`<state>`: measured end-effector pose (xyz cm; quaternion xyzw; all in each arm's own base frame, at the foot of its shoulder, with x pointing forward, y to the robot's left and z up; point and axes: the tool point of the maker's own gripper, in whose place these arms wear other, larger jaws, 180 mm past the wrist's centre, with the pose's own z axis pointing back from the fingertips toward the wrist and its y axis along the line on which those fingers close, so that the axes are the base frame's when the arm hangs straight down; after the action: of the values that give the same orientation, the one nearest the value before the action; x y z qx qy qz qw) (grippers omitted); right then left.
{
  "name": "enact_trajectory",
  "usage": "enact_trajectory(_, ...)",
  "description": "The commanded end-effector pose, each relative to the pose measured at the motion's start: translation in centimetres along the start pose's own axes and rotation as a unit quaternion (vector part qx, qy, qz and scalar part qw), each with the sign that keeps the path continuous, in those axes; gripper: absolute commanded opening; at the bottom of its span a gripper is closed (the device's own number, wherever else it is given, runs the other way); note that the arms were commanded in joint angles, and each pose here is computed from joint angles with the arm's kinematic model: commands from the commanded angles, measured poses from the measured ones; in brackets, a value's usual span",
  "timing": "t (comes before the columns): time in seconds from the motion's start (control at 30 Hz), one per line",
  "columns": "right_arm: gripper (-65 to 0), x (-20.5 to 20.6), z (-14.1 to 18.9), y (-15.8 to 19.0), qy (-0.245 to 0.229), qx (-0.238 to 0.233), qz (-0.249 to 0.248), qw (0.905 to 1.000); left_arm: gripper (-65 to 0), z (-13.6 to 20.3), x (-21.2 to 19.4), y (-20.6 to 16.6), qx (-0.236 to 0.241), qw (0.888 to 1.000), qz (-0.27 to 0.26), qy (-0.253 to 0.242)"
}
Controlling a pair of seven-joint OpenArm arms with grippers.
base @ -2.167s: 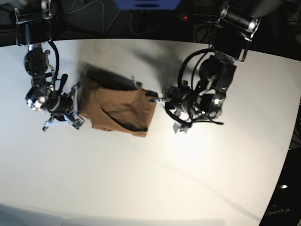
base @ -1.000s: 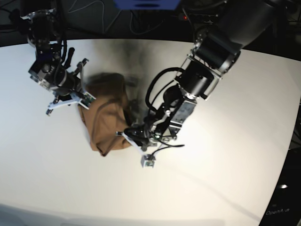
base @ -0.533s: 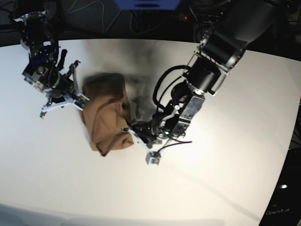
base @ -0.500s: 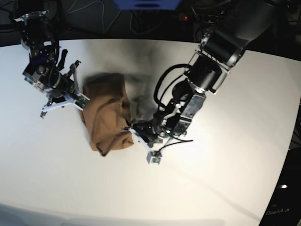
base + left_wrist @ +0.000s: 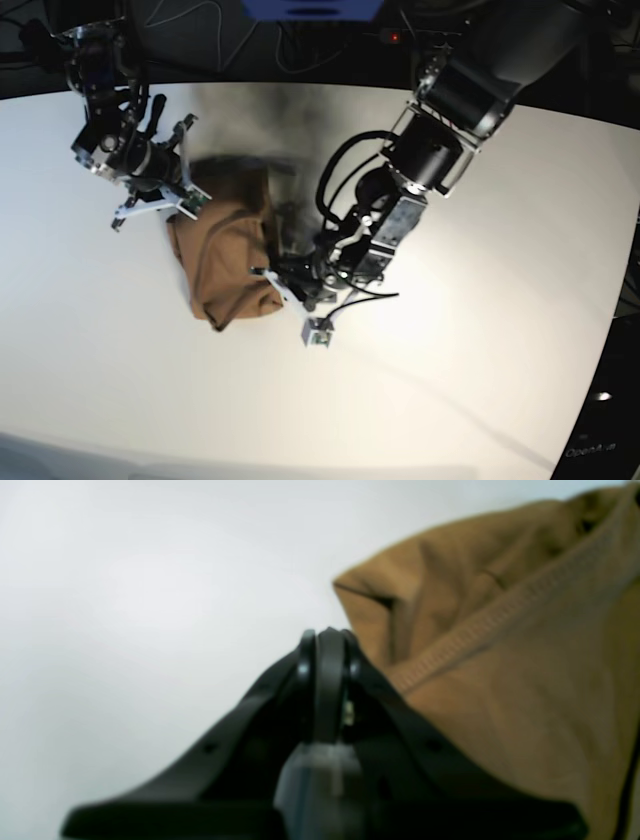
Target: Fold the T-shirt properly
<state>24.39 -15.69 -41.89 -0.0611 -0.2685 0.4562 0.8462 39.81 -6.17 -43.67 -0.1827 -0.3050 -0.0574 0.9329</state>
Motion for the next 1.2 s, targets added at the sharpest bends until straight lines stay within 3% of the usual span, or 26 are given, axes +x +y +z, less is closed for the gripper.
enact_trajectory(0.0, -63.5, 0.6, 0.2, 0.2, -0.007, -0.006, 0.002, 1.0000, -62.8, 0.1, 1.4, -1.3, -0.009, 1.000, -0.003, -0.014)
enact_trajectory(0.43, -63.5, 3.3, 1.7, 3.1, -0.015, -0.026, 0.028, 0.9992, -62.8, 0.4, 2.6, -2.1, -0.018, 0.999, -0.002, -0.034)
enact_trajectory(0.6, -63.7, 1.3, 2.0, 1.4, 0.029, -0.058, 0.073, 0.9953, -62.8, 3.1, 5.9, 1.1, -0.004, 0.996, -0.018, -0.085)
enact_trajectory(0.67, -63.7, 0.4, 2.2, 0.5, 0.047, -0.072, 0.086, 0.9925, -62.8, 4.5, 5.5, 2.3, -0.011, 0.997, -0.014, -0.076)
enact_trajectory(0.8, -63.7, -1.7, 2.8, -0.5, 0.071, -0.086, 0.062, 0.9918, -62.8, 8.2, 4.6, 5.6, -0.012, 0.999, 0.001, -0.044)
enact_trajectory(0.93, -63.7, -3.8, 3.6, -2.4, 0.094, -0.114, 0.021, 0.9889, -62.8, 12.2, 0.7, 10.7, 0.025, 1.000, 0.008, -0.003)
enact_trajectory(1.03, -63.7, -7.2, 5.1, -4.8, 0.129, -0.147, -0.019, 0.9804, -62.8, 15.3, -2.9, 13.5, 0.051, 0.998, 0.013, 0.023)
enact_trajectory(1.17, -63.7, -11.6, 7.1, -5.4, 0.177, -0.171, -0.072, 0.9664, -62.8, 19.0, -7.2, 15.4, 0.073, 0.996, 0.027, 0.040)
